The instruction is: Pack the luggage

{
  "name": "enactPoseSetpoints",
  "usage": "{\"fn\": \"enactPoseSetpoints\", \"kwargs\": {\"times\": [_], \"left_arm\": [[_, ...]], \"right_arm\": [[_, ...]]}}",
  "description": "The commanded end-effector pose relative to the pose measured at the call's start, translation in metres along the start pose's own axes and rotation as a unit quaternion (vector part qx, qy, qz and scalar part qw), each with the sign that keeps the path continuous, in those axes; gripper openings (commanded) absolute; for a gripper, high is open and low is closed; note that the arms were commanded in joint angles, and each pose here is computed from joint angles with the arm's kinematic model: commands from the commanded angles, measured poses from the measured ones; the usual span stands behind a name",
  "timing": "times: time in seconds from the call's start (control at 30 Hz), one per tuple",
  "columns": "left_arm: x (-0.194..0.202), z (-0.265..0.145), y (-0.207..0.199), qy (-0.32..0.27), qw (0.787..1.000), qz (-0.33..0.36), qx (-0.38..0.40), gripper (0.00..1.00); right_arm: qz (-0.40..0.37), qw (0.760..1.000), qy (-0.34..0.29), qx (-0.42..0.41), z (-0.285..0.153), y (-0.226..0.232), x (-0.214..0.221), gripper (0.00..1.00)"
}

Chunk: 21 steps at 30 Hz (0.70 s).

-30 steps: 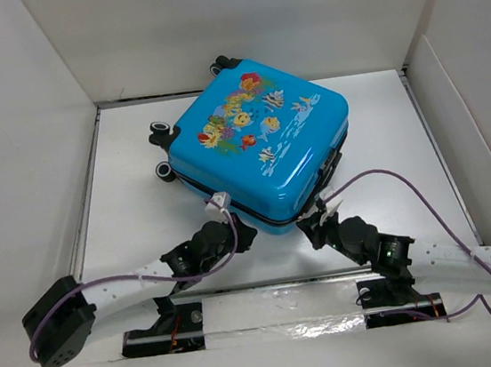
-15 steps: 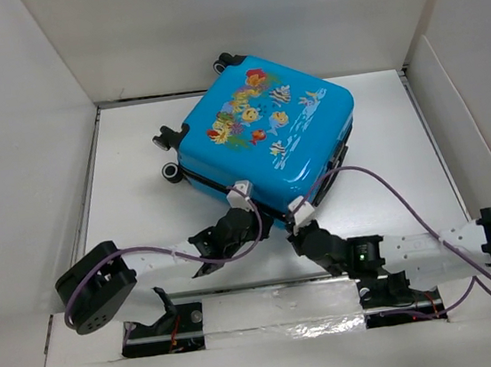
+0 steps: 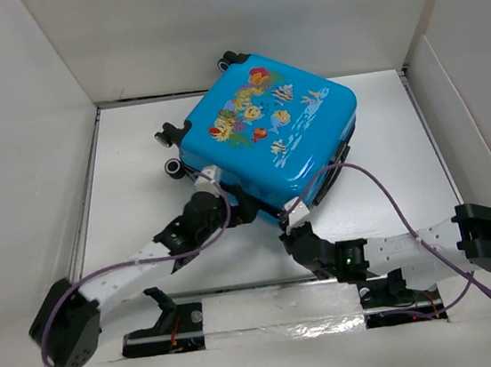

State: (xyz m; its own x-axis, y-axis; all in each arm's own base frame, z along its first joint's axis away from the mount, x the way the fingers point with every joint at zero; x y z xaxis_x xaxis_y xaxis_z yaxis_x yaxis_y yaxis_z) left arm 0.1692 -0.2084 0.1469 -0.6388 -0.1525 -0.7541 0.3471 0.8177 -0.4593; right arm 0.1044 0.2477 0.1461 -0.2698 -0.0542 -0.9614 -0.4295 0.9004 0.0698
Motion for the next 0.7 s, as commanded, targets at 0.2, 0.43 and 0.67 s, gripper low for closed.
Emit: {"fn": "enactPoseSetpoints", "kwargs": {"times": [0.2,0.43,0.67], "left_arm": [[-0.12,-0.085,0.022,-0.179,0.975,-0.133,-0.004,0.93],[-0.203,-0.065,0.098,-0.232,0.947,-0.207,-0.074,0.95],[-0.241,-0.019,0.137,-0.194,0.949,-0.225,-0.102,0.94]], "right_arm": [[0.082,0.988,-0.016,-0.131,-0.017,0.034,-0.015,0.0],[0.06,0.989,-0.006,-0.136,-0.013,0.039,-0.012,0.0],[0.058,0.988,0.002,-0.142,-0.01,0.04,-0.008,0.0]]}}
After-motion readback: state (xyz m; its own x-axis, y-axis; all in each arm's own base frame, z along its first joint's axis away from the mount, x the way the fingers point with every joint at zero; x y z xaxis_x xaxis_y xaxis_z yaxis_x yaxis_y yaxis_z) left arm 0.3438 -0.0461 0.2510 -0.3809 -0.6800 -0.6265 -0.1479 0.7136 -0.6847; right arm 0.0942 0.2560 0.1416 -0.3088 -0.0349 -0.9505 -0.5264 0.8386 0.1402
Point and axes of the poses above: each gripper's point midway between its finger pads, its own z axis out along the fingers, its own y axis along the line the jaws close on, x = y × z, the point moved 9 cm from there along -z, back along the fingers, and after that the axes turned 6 degrees about z, right-handed, at the moved point
